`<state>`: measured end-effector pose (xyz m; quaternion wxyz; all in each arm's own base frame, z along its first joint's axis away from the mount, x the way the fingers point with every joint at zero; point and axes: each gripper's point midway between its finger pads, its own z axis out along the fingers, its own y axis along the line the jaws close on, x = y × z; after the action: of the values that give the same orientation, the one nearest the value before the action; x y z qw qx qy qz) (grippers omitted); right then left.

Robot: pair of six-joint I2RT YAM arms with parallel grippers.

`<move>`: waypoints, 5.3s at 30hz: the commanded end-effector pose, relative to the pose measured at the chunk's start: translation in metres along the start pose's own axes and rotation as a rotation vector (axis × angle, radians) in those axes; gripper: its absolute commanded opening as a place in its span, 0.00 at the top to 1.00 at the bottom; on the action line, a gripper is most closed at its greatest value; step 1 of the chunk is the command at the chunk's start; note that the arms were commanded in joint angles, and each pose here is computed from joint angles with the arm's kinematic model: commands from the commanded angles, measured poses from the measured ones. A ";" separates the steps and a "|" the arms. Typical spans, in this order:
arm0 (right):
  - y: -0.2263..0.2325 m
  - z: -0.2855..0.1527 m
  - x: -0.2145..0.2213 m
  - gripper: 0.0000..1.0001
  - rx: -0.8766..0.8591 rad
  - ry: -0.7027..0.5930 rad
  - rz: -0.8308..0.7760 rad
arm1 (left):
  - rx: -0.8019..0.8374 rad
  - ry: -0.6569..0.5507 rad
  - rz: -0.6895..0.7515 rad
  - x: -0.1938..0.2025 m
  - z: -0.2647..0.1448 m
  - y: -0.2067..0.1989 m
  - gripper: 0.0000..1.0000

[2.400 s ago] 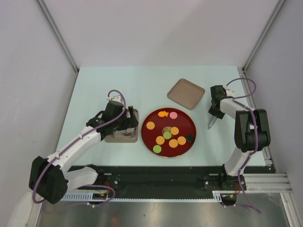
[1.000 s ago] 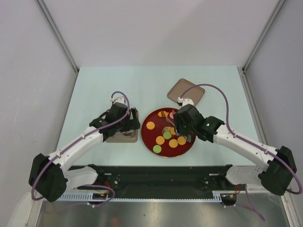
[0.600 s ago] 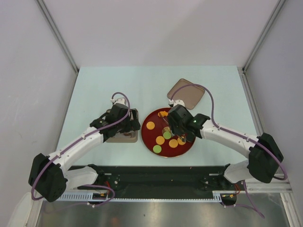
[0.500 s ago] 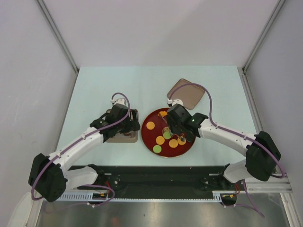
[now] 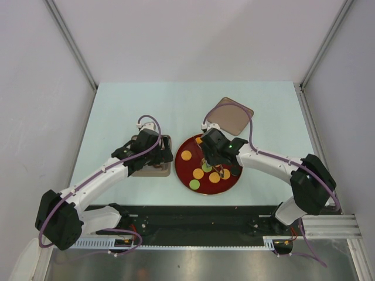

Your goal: Pack the cookies

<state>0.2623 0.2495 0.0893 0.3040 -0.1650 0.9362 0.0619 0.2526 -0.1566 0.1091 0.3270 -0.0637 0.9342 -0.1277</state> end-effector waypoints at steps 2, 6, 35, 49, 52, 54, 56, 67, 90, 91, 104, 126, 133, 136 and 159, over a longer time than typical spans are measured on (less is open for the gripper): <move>0.012 0.000 -0.015 0.52 -0.037 -0.025 -0.001 | 0.002 -0.020 -0.012 -0.002 -0.004 -0.001 0.00; 0.011 -0.007 -0.016 0.60 -0.041 -0.035 0.004 | 0.001 -0.026 -0.013 -0.004 -0.005 -0.001 0.00; 0.003 -0.065 -0.052 0.68 -0.025 -0.115 -0.008 | -0.049 -0.173 -0.031 -0.048 -0.045 0.008 0.00; -0.009 -0.045 -0.022 0.38 -0.006 -0.082 -0.037 | -0.045 -0.140 -0.026 -0.038 -0.036 0.009 0.00; -0.008 -0.038 -0.016 0.39 -0.010 -0.060 -0.039 | -0.048 -0.136 -0.028 -0.036 -0.035 0.010 0.00; -0.007 -0.034 -0.012 0.41 -0.019 -0.051 -0.039 | -0.046 -0.133 -0.030 -0.034 -0.034 0.010 0.00; -0.005 -0.032 -0.012 0.42 -0.031 -0.054 -0.036 | -0.048 -0.128 -0.031 -0.033 -0.033 0.011 0.00; 0.005 -0.015 -0.003 0.53 -0.060 -0.003 -0.048 | -0.047 -0.115 -0.031 -0.028 -0.028 0.012 0.00; 0.005 -0.030 -0.019 0.74 -0.061 -0.036 -0.031 | -0.068 -0.164 -0.040 -0.040 -0.042 0.016 0.00; 0.006 -0.039 -0.029 0.75 -0.064 -0.056 -0.026 | -0.072 -0.172 -0.049 -0.042 -0.044 0.017 0.00; 0.041 -0.112 -0.102 0.87 -0.193 -0.232 -0.025 | -0.252 -0.291 -0.273 -0.071 -0.073 0.085 0.00; 0.160 -0.065 -0.127 0.88 -0.385 -0.175 -0.193 | -0.355 -0.267 -0.416 -0.037 -0.073 0.125 0.00; 0.171 -0.044 -0.122 0.85 -0.382 -0.136 -0.213 | -0.348 -0.258 -0.403 -0.034 -0.071 0.125 0.00; 0.172 -0.038 -0.122 0.85 -0.378 -0.130 -0.218 | -0.351 -0.261 -0.398 -0.035 -0.072 0.126 0.00; 0.172 -0.035 -0.133 0.46 -0.356 -0.158 -0.199 | -0.345 -0.265 -0.397 -0.036 -0.073 0.125 0.00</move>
<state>0.2758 0.4326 0.1682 0.3094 -0.3135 0.8769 0.1925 0.2281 -0.0170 0.1448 0.3883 -0.3176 0.8650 -0.0151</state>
